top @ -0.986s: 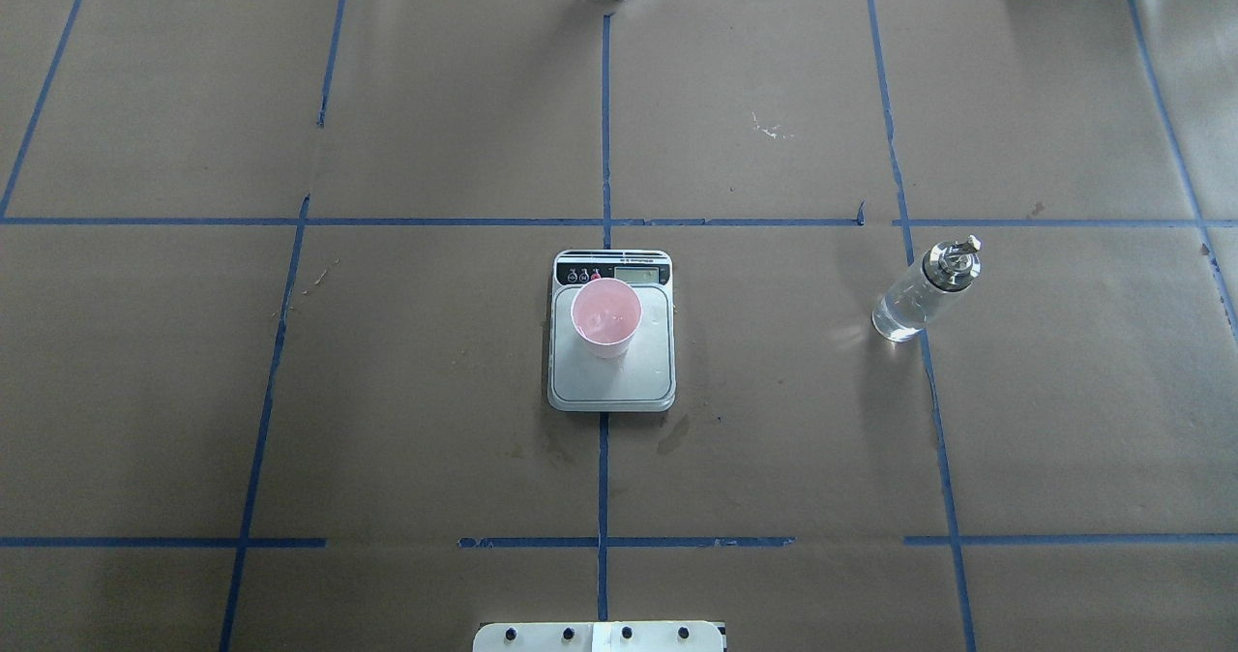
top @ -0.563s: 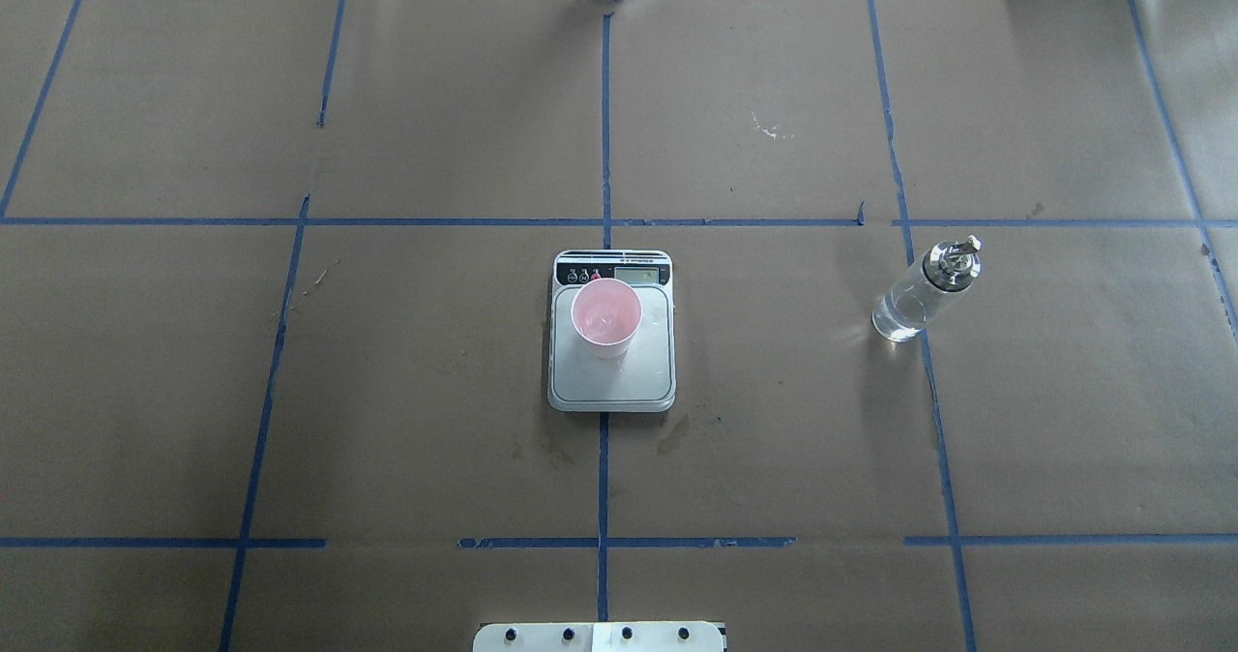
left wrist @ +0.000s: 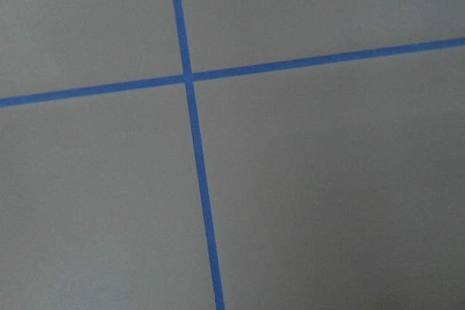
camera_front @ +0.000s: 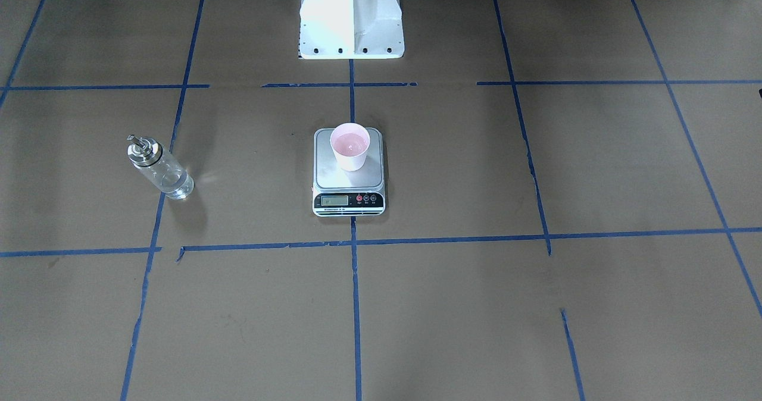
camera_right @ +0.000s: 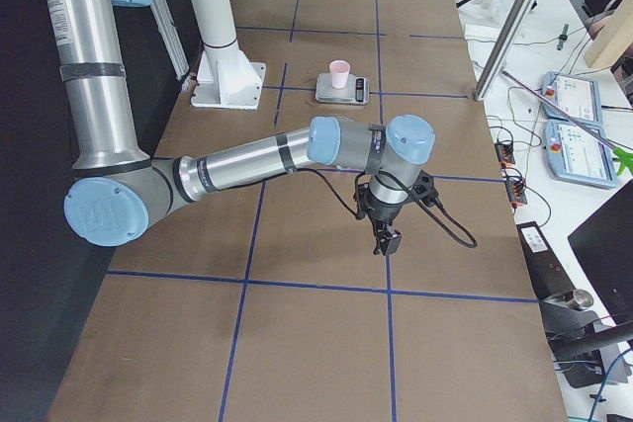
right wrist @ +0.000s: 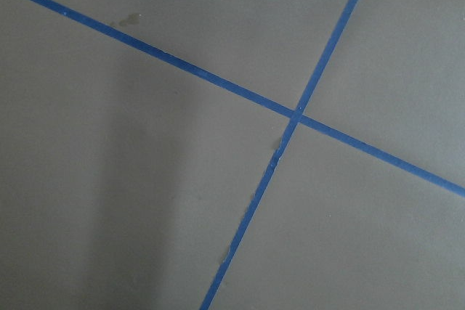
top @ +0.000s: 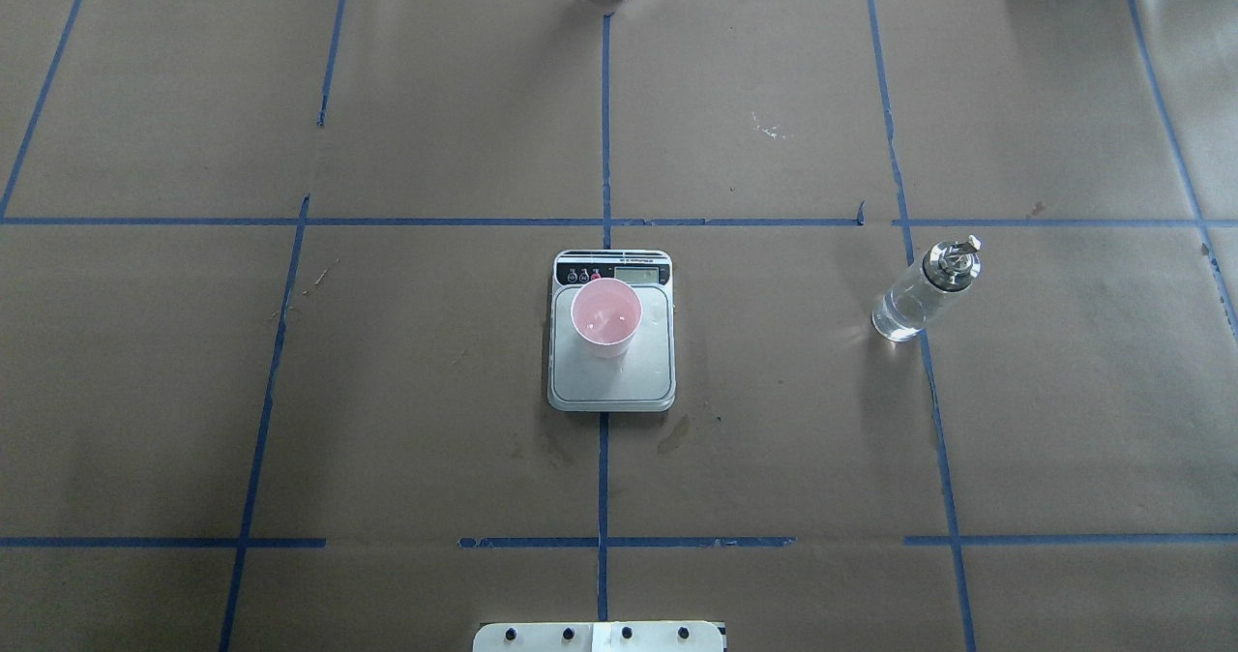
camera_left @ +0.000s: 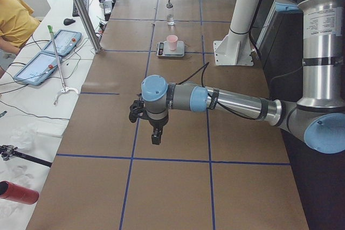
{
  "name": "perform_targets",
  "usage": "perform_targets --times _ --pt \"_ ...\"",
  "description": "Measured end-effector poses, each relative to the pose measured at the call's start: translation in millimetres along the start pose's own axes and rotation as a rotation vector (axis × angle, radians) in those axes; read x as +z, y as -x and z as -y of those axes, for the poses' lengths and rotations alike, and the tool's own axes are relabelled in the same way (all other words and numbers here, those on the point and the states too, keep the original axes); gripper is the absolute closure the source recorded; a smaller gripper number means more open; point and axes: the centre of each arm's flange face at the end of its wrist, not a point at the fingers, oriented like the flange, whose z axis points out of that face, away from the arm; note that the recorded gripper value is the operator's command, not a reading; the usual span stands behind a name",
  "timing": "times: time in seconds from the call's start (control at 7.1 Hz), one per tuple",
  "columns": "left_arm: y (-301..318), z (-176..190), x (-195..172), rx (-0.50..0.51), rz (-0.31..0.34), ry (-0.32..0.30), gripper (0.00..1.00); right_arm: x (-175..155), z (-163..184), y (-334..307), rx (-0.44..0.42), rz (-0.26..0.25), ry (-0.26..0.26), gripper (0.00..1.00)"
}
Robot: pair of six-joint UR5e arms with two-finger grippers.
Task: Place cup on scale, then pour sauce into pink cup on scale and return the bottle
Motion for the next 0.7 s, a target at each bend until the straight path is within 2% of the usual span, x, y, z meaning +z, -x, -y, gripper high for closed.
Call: perform_targets --times 0.42,0.56,0.7 --pt "26.1 -9.0 28.9 -0.066 -0.058 0.053 0.0 13.9 -3.1 0.0 0.03 0.003 0.019 0.0" --pt "29.9 -8.3 30.9 -0.065 -0.043 0.055 0.0 21.8 -5.2 -0.1 0.014 -0.001 0.014 0.0" --pt "32.2 -4.6 28.3 -0.046 0.0 0.041 0.0 29.6 -8.1 -0.4 -0.013 -0.011 -0.008 0.0"
